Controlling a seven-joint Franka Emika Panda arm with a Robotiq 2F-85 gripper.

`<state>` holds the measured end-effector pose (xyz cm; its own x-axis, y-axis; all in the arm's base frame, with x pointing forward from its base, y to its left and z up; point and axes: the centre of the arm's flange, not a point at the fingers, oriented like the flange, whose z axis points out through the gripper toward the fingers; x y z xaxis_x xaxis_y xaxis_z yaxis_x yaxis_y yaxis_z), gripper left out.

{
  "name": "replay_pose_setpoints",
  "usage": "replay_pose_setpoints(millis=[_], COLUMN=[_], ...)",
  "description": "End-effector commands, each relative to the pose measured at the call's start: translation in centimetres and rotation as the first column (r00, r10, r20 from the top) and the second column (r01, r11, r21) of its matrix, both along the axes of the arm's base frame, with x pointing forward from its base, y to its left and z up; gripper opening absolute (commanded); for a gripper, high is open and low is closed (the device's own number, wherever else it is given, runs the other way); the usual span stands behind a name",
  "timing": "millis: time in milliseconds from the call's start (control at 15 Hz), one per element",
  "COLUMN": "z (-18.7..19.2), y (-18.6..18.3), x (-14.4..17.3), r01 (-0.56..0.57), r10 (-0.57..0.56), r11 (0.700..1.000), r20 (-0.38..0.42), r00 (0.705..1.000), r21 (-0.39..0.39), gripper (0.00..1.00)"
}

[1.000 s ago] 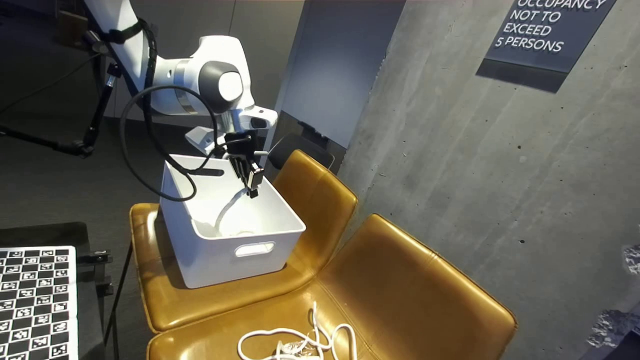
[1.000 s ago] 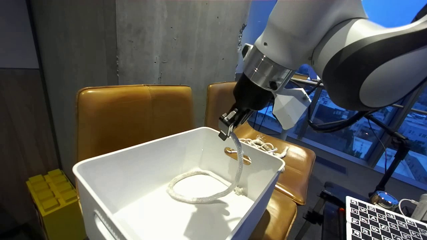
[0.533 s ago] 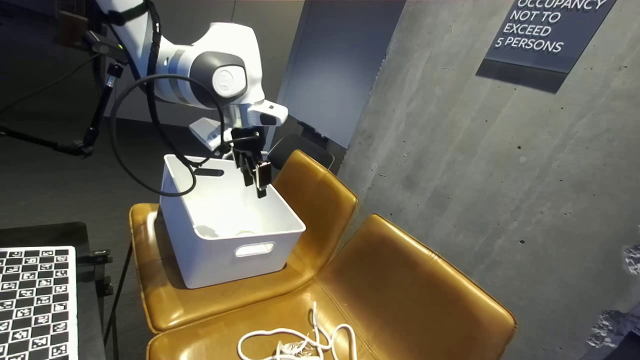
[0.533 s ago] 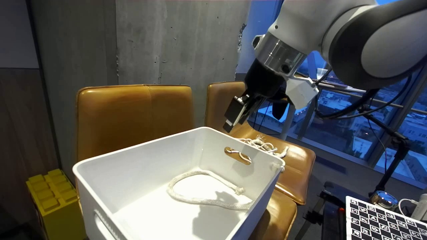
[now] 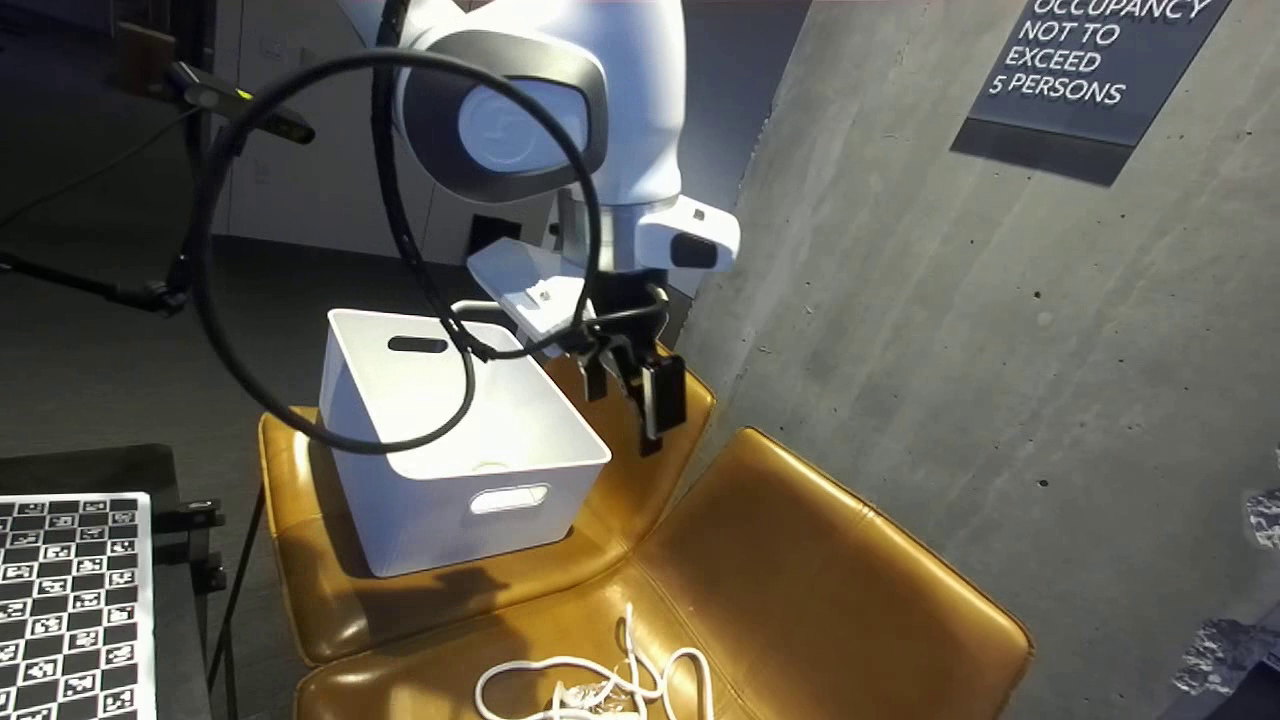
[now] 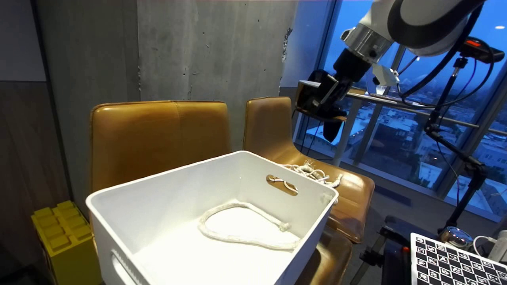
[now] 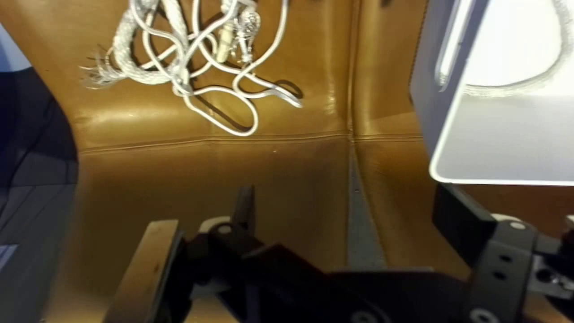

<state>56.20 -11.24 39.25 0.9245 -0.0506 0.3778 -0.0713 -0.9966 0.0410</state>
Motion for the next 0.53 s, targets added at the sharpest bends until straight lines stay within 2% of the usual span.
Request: replay_pose_setpoints(millis=[0, 267, 467], z=[0.2, -2.3, -4.9], y=[-7.5, -12.6, -14.5], x=[0.7, 1.4, 2.3], r01=[0.022, 0.07, 0.096], r10=[-0.021, -0.067, -0.09], r11=[1.0, 0.997, 0.995], r20=[-0.03, -0.093, -0.149], r00=[0.999, 0.993, 0.985], r21=[0.021, 0.026, 0.033], gripper=[1.0, 1.0, 1.0])
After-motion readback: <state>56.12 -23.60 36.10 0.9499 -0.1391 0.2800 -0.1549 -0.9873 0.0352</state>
